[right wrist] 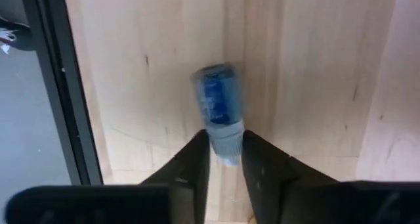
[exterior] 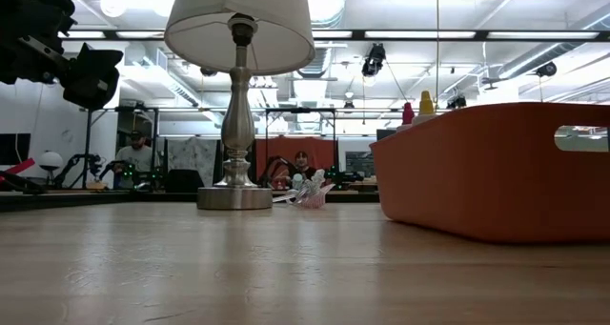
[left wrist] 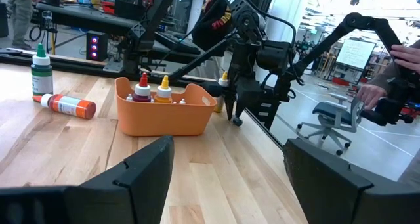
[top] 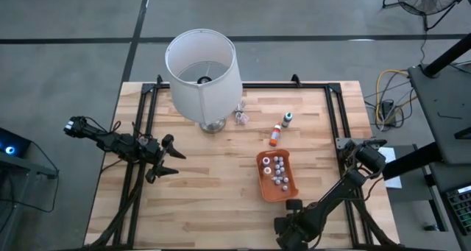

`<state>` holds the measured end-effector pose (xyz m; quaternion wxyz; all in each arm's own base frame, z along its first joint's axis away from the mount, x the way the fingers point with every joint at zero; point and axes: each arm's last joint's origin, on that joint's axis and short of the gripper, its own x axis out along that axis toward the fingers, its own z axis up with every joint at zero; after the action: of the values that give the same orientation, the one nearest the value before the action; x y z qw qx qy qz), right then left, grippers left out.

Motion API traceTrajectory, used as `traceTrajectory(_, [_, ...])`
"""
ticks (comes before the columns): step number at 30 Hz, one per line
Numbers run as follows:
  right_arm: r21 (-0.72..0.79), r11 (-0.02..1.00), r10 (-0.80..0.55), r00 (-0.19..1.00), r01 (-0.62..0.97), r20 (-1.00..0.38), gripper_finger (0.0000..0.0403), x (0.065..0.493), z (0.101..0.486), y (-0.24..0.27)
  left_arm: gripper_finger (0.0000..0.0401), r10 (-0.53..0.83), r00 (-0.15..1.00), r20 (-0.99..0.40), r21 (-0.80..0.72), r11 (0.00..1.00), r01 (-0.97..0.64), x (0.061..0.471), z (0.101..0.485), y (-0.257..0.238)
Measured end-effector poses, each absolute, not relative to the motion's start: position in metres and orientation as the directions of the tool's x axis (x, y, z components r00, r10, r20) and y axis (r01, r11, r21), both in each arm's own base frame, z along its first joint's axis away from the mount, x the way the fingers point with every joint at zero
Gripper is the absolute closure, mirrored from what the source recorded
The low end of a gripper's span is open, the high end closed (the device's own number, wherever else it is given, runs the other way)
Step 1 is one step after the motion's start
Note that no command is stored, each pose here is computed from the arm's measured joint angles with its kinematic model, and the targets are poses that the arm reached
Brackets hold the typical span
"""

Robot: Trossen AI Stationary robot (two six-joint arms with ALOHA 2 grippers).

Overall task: Pick & Place food coloring
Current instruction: Put the small food coloring bottle into the orange bin

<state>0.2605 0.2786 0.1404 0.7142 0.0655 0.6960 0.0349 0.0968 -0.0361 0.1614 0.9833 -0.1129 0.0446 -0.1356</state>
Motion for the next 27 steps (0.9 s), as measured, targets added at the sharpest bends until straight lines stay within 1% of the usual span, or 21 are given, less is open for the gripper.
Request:
traceTrajectory(3, [0.15, 0.988, 0.148, 0.035, 0.04, -0.988, 0.0349, 0.261, 0.143, 0.279, 0.0143, -0.277, 0.959, -0.057, -0.234, 0.938, 0.256, 0.097, 0.161, -0.036])
traceTrajectory(6, [0.165, 0.986, 0.164, 0.041, 0.038, -0.986, 0.0357, 0.261, 0.146, 0.279, 0.0143, -0.276, 0.959, -0.057, -0.234, 0.938, 0.256, 0.097, 0.161, -0.036])
traceTrajectory(20, [0.164, 0.985, 0.163, 0.028, 0.06, -0.986, 0.035, 0.26, 0.161, 0.279, 0.0143, -0.277, 0.959, -0.057, -0.234, 0.938, 0.256, 0.097, 0.161, -0.036])
traceTrajectory(27, [0.148, 0.988, 0.148, 0.015, 0.047, -0.989, 0.035, 0.264, 0.182, 0.281, 0.0143, -0.276, 0.959, -0.057, -0.234, 0.938, 0.256, 0.097, 0.161, -0.036])
